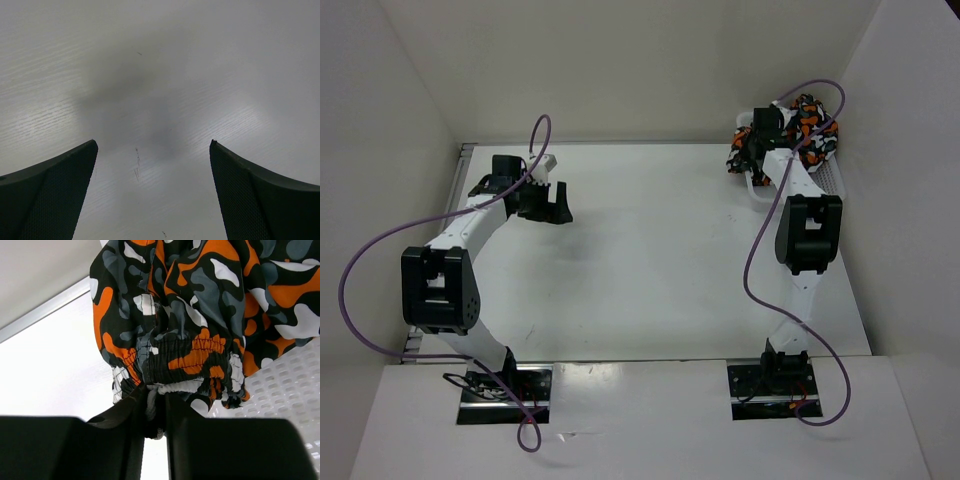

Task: Fold and stack the shorts
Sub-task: Grab the shorts from the pile

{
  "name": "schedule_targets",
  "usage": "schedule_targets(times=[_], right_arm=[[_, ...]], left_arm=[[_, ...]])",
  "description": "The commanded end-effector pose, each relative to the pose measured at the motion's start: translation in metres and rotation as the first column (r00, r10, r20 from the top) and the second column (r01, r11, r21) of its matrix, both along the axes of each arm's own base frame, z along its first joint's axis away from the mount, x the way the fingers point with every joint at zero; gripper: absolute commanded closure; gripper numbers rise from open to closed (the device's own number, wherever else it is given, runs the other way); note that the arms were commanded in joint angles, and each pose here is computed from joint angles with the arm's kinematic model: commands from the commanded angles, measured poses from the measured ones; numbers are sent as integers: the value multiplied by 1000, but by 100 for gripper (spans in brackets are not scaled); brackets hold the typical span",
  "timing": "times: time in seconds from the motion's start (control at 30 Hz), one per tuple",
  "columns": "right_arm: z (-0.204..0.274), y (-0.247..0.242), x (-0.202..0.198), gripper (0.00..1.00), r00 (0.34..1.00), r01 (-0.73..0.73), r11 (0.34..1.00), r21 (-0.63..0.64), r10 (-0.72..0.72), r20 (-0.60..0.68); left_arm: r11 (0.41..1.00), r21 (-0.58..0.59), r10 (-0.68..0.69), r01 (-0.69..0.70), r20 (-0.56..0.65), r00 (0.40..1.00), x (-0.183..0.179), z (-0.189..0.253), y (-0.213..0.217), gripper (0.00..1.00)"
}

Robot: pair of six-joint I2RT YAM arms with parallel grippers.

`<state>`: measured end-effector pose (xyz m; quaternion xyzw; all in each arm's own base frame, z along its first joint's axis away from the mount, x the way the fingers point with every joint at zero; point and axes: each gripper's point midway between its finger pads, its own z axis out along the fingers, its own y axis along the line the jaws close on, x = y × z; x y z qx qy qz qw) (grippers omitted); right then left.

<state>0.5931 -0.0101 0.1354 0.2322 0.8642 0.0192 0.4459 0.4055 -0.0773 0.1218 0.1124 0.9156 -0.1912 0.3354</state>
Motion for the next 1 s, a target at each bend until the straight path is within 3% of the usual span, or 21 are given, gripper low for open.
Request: schedule_targets(times=[0.0, 0.4, 0.67, 0.8, 0.97], right_arm=[[39, -8, 13, 82, 995, 23, 999, -42, -19, 96], [134, -33, 7, 97, 961, 79, 975, -209, -19, 277], [175, -39, -5, 100, 939, 105, 962, -253, -12, 345], [231, -36, -14, 100, 899, 104, 957, -271, 26, 438], [356, -7, -41, 100, 763, 116, 906, -406, 180, 621]], left_arm=[[1000, -23, -20, 21, 33, 999, 9, 13, -4, 1], [997, -51, -45, 49, 82, 996, 12, 24, -10, 1], [995, -71, -64, 70, 92, 994, 5, 27, -14, 1], [995, -70, -64, 72, 114, 991, 4, 35, -14, 1], [995, -69, -64, 73, 135, 989, 3, 42, -14, 1]])
